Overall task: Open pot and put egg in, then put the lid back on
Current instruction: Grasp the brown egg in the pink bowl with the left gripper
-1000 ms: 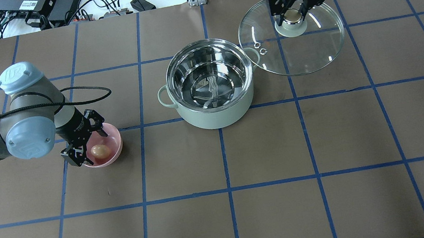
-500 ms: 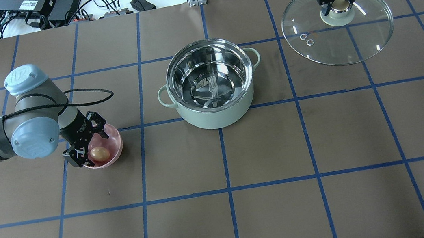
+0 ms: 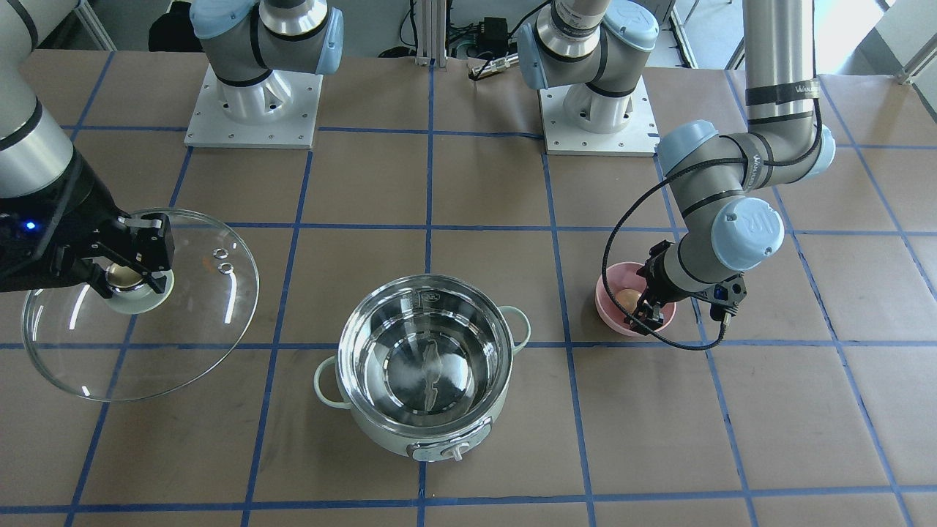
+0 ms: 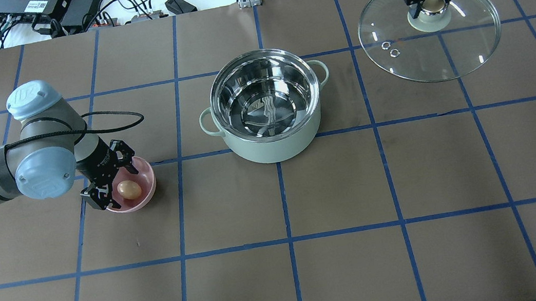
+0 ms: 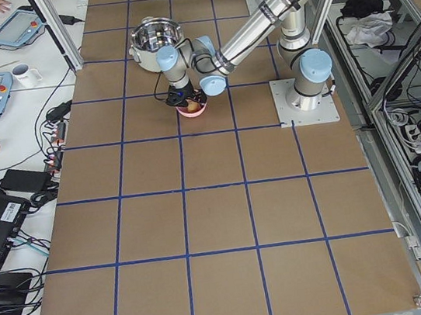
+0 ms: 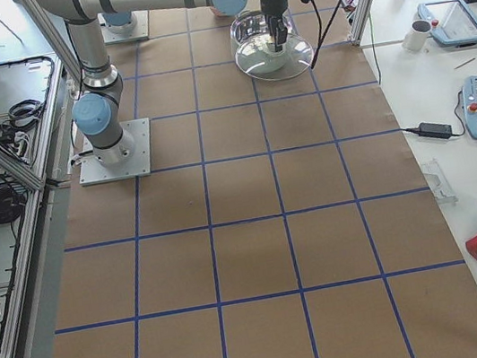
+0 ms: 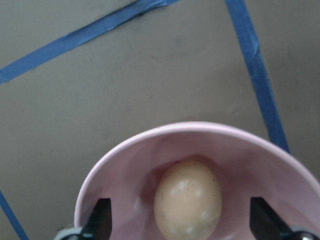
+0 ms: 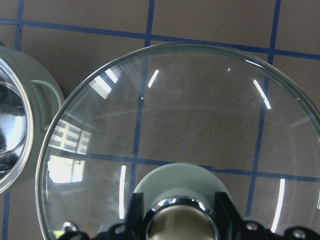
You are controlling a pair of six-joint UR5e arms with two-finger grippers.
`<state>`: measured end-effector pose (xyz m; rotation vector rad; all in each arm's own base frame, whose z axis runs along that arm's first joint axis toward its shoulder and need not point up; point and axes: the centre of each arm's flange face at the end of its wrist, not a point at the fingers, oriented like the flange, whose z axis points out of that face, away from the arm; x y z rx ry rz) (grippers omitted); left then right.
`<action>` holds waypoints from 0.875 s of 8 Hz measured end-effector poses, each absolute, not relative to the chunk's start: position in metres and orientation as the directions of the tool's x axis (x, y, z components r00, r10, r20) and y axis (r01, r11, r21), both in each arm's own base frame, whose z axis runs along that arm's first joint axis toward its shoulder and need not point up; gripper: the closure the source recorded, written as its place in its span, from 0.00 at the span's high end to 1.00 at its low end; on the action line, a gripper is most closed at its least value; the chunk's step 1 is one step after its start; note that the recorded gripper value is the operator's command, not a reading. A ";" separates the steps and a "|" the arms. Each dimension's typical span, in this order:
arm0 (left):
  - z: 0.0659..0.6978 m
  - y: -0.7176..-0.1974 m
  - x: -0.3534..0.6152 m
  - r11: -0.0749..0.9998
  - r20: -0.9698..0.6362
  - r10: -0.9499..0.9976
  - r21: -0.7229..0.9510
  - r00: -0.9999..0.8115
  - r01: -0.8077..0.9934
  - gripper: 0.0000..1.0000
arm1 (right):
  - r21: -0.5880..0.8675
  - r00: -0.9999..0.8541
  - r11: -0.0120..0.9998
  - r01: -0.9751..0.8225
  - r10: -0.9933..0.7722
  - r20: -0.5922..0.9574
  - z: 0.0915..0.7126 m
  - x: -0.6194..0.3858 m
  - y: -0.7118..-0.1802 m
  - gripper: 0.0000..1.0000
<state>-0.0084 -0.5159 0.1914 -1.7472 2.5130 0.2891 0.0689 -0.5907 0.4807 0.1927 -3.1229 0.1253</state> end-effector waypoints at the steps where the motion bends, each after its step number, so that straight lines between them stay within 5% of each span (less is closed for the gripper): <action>1: 0.190 -0.516 -0.009 0.338 -0.163 -0.921 0.118 -0.354 -0.934 0.96 | -0.077 -0.992 0.989 -0.123 -0.122 0.020 0.481 0.069 -0.590 0.00; 7: 0.175 -0.520 -0.011 0.340 -0.175 -0.917 0.127 -0.359 -0.932 0.94 | -0.064 -0.992 0.990 -0.123 -0.121 0.033 0.478 0.067 -0.584 0.00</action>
